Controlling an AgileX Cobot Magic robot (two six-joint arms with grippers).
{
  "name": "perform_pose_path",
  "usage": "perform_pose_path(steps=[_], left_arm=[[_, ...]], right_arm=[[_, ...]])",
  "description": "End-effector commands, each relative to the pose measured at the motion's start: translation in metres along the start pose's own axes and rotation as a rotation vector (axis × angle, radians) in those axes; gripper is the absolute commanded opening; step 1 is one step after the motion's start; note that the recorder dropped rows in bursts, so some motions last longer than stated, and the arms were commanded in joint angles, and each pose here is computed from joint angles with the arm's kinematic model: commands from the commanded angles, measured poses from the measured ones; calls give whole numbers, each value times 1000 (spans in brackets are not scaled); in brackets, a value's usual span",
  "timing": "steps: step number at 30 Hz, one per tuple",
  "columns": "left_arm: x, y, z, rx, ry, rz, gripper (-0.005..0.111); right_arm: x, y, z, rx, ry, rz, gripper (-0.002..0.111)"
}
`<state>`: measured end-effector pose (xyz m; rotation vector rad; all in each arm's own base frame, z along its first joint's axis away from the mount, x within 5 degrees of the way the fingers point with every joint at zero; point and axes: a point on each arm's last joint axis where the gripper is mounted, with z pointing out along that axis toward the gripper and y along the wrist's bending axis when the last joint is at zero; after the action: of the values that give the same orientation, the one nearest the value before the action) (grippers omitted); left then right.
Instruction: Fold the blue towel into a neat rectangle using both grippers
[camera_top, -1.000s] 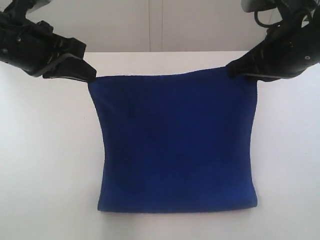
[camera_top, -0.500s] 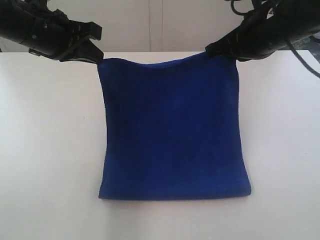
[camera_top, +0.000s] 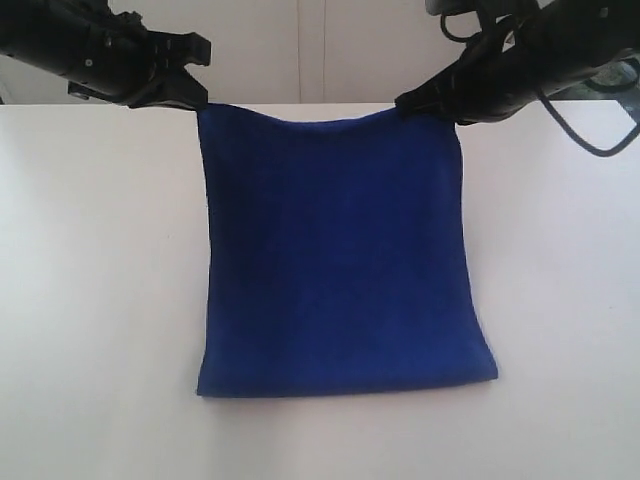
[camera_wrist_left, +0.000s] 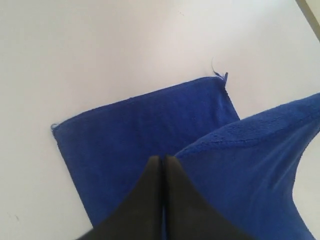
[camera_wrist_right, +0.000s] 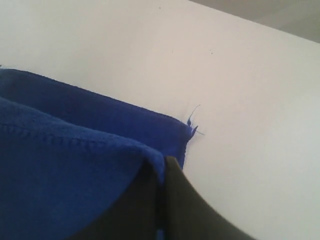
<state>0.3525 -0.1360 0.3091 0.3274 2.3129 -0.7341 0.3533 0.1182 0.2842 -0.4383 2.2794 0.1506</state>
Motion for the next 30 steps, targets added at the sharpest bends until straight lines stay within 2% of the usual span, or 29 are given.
perform_pose_path(steps=[1,13,30], left_arm=[[-5,10,3,-13,1,-29,0],[-16,26,33,-34,-18,-44,0],[2,64,90,-125,-11,-110,0]], right_arm=[[-5,-5,10,16,-35,7,0],[-7,-16,37,44,-63,0,0],[19,-22,102,55,-70,10,0]])
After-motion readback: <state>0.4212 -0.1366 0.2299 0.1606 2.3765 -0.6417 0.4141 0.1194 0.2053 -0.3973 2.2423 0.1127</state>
